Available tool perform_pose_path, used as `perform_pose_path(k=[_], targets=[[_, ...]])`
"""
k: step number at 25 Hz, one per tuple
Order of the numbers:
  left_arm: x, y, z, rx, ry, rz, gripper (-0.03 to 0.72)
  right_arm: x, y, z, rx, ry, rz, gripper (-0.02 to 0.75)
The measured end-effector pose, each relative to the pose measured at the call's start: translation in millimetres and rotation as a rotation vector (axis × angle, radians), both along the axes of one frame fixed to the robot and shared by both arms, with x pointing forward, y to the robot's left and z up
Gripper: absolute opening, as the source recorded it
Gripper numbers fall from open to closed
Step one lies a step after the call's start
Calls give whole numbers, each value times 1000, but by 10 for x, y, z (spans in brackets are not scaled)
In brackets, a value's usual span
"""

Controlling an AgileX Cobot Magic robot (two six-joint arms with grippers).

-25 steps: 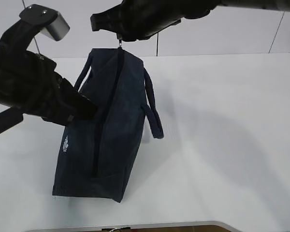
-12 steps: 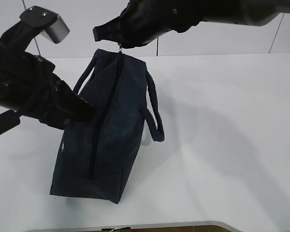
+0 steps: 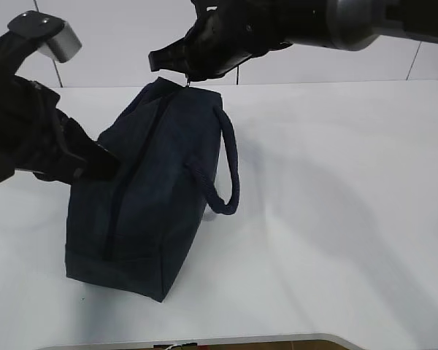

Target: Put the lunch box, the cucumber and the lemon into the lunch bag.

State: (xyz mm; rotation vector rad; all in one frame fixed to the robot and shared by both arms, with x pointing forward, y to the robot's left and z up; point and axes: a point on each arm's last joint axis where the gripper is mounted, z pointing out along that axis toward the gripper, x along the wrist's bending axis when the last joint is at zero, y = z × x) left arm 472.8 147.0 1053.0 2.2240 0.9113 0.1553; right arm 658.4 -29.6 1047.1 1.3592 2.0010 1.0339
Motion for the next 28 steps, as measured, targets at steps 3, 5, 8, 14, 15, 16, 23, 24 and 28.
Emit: perform_pose_path(k=[3,5,8,14,15,16,23,24,28], targets=[[53,130,-5,3,24,40,-15,-2,-6,7,12,19,-11,5],[87,203,-4,-11,43,72,-15,-6,-9,14,17,33,-18,5],[107,256,5,-54,82,110,-12,-10,-28,18,8,58,-33,5],[113,237,96,-105,117,118,147,2,-49,99,0,61,-44,5],[125,229,152,-113,108,117,184,12,-58,120,2,56,-45,5],[143,221,213,-123,95,117,228,20,-68,136,1,52,-47,5],[275,176,578,-198,-1,144,324,27,-74,152,4,49,-48,5],[311,163,590,-204,-3,149,326,27,-75,151,3,50,-49,5],[525,90,540,-208,9,162,327,25,-75,149,4,53,-48,5]])
